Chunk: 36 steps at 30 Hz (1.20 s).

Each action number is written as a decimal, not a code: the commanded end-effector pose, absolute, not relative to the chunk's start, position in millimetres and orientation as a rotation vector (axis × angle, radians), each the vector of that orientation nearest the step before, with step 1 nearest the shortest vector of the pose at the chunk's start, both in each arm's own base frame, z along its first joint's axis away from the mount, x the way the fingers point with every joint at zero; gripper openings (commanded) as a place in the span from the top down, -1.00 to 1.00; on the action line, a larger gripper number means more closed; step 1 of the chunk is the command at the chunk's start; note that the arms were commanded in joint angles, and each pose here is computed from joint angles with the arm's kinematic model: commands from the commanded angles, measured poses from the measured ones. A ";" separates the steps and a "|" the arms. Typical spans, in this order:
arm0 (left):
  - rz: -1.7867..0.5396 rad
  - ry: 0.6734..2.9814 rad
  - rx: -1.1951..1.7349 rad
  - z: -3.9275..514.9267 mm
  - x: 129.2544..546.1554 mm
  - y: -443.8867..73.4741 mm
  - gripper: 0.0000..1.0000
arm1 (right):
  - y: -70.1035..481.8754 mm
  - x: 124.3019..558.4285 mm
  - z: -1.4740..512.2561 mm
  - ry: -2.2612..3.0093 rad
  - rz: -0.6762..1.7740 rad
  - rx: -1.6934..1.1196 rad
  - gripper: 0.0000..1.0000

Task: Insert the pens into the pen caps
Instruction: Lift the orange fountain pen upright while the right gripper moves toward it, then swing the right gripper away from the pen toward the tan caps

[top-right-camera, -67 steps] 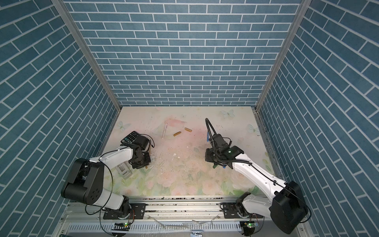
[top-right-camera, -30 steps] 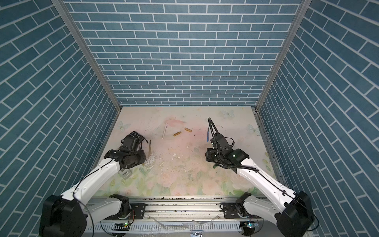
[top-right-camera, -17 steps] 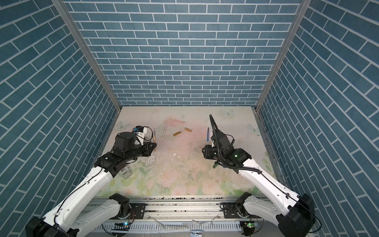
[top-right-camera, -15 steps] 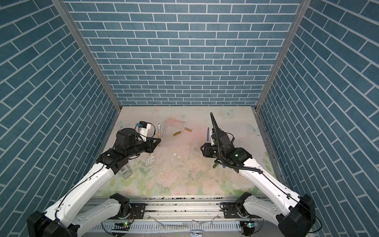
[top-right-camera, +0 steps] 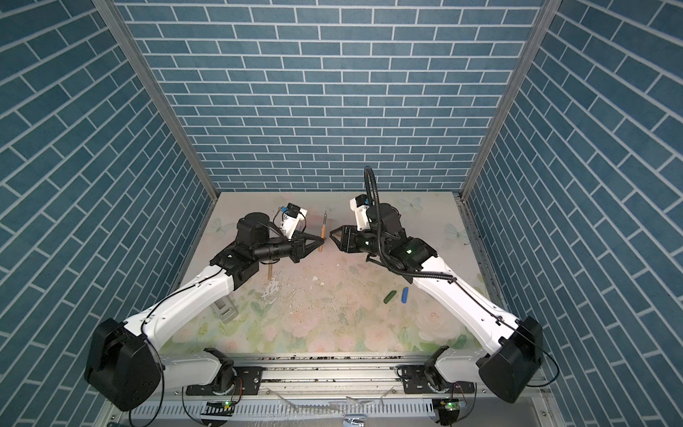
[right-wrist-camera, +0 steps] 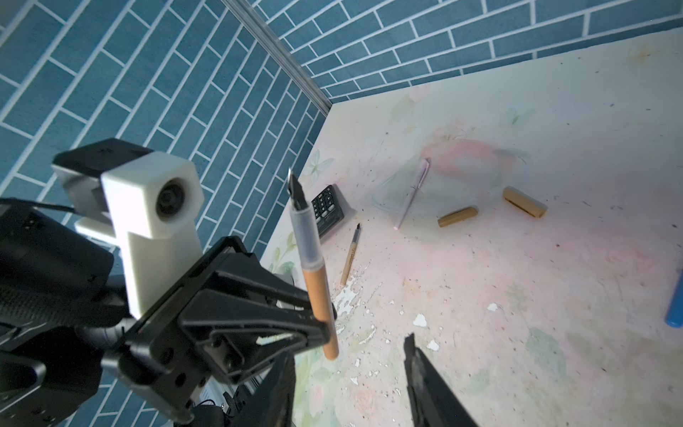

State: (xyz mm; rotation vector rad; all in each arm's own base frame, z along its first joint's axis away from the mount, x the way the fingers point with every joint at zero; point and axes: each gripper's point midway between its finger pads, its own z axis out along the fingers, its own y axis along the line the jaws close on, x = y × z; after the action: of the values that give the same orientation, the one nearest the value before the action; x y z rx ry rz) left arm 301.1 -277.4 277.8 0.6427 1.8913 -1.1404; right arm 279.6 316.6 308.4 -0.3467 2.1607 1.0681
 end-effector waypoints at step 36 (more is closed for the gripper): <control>-1.204 1.855 0.683 285.3 294.9 -285.2 0.64 | 344.6 291.8 344.9 2.015 1.129 -0.403 0.99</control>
State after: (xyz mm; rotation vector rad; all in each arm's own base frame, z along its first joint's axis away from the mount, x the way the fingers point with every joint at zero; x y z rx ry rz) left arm 295.3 -283.1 282.0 0.6689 1.8702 -1.2009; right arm 295.4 347.1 329.4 -0.4076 2.0631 1.1136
